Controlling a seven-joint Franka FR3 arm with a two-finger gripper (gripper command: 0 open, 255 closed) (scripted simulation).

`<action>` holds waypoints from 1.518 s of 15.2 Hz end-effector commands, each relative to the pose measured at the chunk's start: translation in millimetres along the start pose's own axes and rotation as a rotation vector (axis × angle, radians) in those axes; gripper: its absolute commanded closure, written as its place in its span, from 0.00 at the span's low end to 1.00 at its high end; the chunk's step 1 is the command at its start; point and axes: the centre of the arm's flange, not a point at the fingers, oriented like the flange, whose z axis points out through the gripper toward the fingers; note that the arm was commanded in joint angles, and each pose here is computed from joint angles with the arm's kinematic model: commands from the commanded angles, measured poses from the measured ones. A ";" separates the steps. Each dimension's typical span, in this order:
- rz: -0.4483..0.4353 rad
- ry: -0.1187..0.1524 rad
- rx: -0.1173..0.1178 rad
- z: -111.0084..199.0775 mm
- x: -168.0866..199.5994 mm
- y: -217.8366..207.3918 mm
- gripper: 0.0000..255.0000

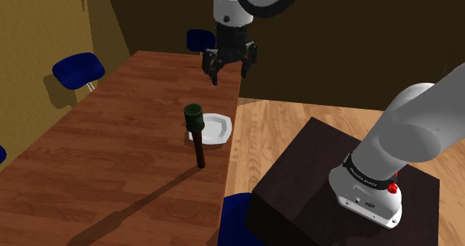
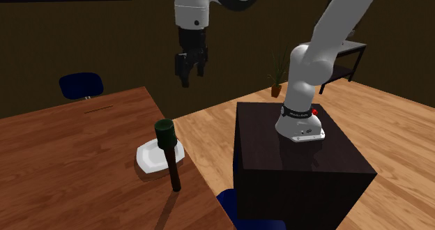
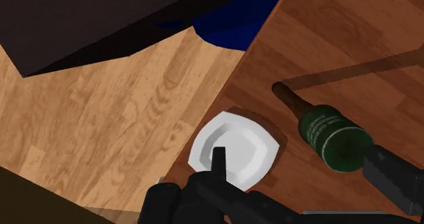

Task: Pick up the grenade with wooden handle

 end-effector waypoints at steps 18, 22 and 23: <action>0.325 -0.037 -0.039 136.3 63.7 -106.6 0.00; 0.325 -0.037 -0.039 139.6 63.6 -106.5 1.00; 0.325 -0.037 -0.039 139.8 63.4 -106.3 1.00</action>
